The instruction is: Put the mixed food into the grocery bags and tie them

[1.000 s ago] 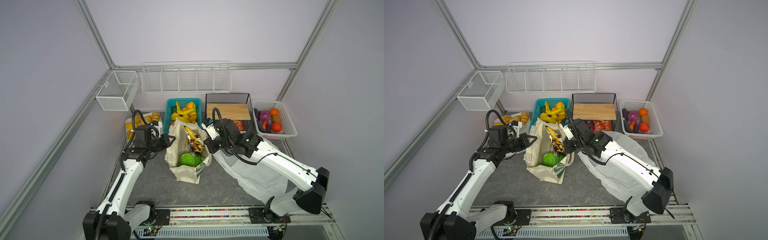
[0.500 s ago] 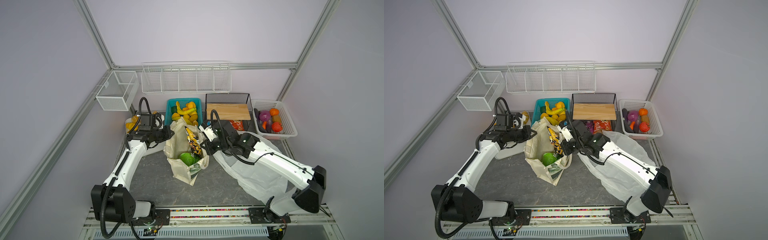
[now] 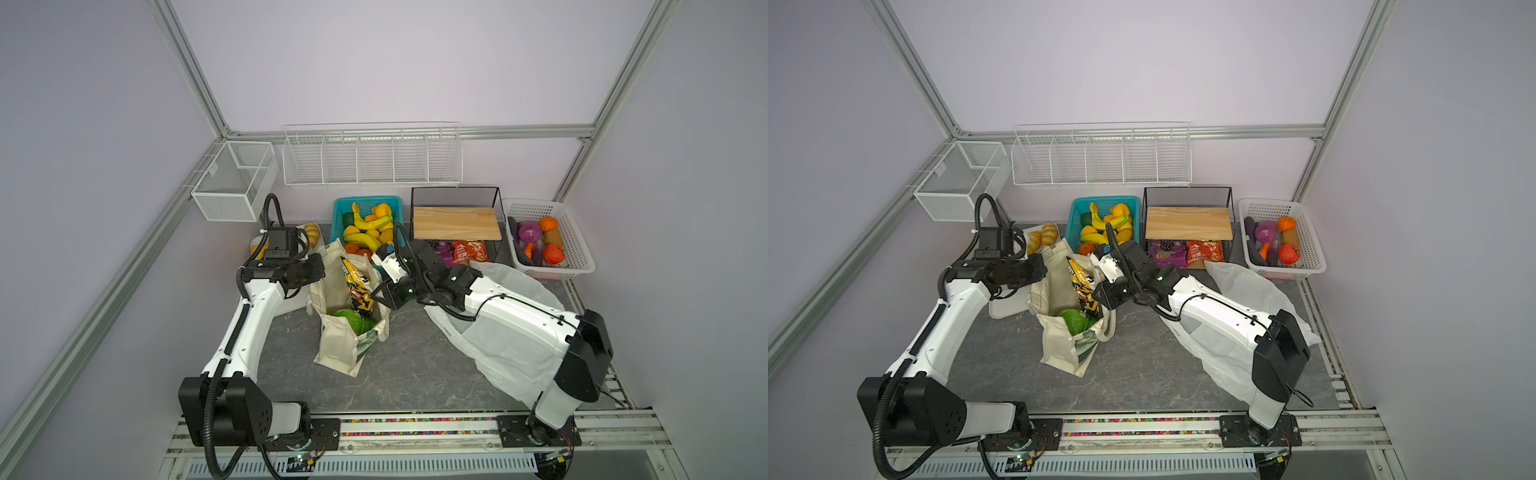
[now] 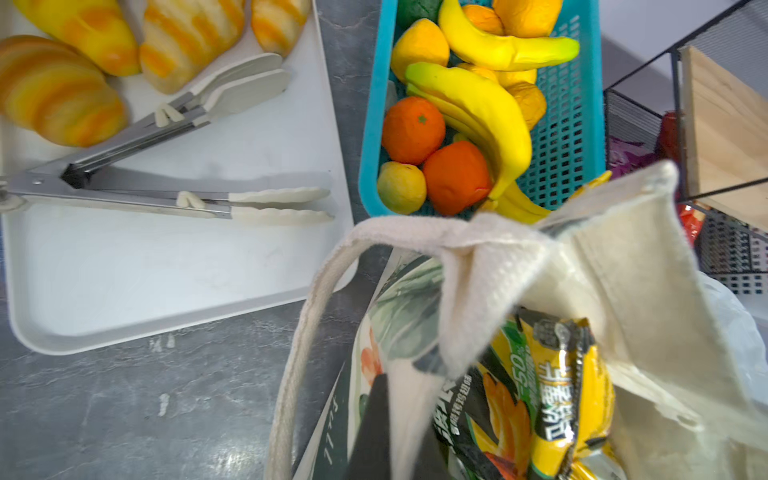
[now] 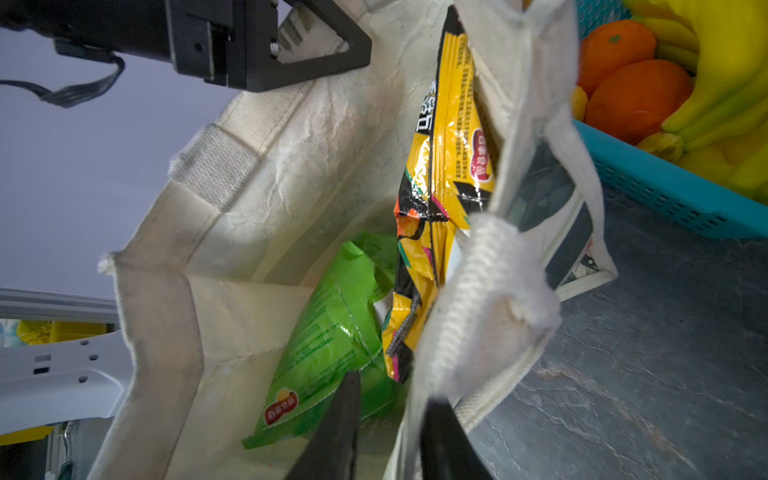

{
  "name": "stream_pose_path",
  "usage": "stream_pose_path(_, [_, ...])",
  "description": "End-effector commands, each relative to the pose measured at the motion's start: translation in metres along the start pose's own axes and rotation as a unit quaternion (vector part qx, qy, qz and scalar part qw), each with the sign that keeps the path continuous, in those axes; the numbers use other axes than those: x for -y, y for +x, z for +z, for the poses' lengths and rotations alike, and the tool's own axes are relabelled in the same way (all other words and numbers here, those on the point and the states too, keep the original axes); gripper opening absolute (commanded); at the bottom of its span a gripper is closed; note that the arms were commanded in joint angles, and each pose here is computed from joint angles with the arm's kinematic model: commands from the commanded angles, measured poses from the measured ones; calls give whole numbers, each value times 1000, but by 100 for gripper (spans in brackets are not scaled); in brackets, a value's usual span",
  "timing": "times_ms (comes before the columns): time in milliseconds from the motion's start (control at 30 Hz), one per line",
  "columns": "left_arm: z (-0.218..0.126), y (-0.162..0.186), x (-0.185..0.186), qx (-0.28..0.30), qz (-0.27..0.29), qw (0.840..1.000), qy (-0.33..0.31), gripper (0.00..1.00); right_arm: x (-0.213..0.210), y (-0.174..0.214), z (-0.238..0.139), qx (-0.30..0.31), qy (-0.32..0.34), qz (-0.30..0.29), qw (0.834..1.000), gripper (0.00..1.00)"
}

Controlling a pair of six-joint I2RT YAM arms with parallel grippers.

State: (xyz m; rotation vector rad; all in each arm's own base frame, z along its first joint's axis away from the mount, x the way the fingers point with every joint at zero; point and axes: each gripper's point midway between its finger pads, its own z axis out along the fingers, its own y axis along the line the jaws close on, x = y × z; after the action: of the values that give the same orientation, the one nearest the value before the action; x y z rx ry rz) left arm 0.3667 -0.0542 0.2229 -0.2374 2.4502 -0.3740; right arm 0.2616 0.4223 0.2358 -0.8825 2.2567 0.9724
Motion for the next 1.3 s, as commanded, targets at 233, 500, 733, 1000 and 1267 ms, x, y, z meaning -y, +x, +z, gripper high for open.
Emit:
stream_pose_path(233, [-44, -40, -12, 107, 12, 993, -51, 48, 19, -4, -95, 56, 102, -70, 991, 85])
stream_pose_path(500, [-117, -57, 48, 221, 6, 970, 100, 61, 116, 42, -167, 57, 271, -1, 961, 95])
stream_pose_path(733, [-145, -30, 139, 238, 103, 948, 185, 61, 239, 136, -195, -29, 451, 167, 876, 98])
stream_pose_path(1000, [-141, -22, 162, 223, 101, 941, 235, 60, 304, 169, -174, -49, 475, 248, 843, 97])
stream_pose_path(1267, [-144, -14, 165, 212, 103, 938, 254, 60, 344, 183, -149, -82, 481, 272, 829, 65])
